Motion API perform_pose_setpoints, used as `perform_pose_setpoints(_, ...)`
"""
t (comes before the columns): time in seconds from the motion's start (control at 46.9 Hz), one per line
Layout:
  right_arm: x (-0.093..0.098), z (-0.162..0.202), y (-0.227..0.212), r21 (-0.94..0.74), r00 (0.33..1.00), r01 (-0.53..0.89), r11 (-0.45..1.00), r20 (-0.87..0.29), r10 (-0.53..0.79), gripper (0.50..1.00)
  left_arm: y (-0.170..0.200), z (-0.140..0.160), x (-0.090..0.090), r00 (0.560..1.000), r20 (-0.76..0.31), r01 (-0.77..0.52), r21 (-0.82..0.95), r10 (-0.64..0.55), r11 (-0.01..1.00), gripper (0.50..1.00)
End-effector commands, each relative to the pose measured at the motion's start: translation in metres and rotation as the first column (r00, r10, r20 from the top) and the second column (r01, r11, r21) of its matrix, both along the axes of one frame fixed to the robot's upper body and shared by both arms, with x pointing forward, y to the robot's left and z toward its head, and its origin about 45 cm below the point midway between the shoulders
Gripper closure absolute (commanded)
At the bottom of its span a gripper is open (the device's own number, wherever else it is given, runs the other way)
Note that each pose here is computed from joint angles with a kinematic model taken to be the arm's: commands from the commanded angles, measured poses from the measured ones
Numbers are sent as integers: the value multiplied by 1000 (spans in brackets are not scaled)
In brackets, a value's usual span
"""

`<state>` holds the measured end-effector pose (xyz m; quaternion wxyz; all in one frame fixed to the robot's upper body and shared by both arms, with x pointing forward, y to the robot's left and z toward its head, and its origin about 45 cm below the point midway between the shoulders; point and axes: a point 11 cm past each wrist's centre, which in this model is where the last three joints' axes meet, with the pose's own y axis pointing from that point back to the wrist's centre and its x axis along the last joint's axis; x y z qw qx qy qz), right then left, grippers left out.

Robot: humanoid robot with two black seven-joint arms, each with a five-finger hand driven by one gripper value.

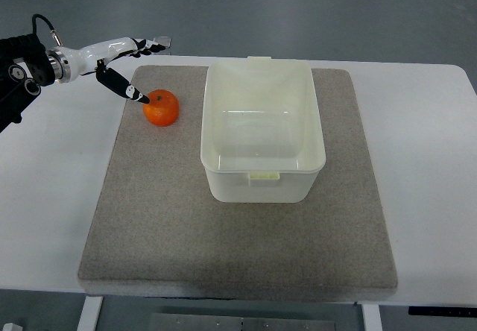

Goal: Put orange in box with left hand
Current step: 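Close the left hand's fingers around the orange tangerine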

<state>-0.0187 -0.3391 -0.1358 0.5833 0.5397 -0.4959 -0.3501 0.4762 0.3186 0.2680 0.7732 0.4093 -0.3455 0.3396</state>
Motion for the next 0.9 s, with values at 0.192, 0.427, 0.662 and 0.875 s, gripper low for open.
perform_pose_setpoints(0.192,0,0,0,0,1000,0,1000,0,0,568,-12,-7,-3,995,30,90,199,-98,976,506)
perform_pose_setpoints(0.427,0,0,0,0,1000,-1,1000,0,1,568,-25,-20,-5,991,13,130,237,-137,963,510)
perform_pose_setpoints(0.662,0,0,0,0,1000,0,1000,0,0,568,-34,-26,-4,990,5,138,241,-143,961,516)
perform_pose_setpoints(0.875,0,0,0,0,1000,0,1000,0,0,568,-39,-33,-6,988,-11,151,259,-153,954,578)
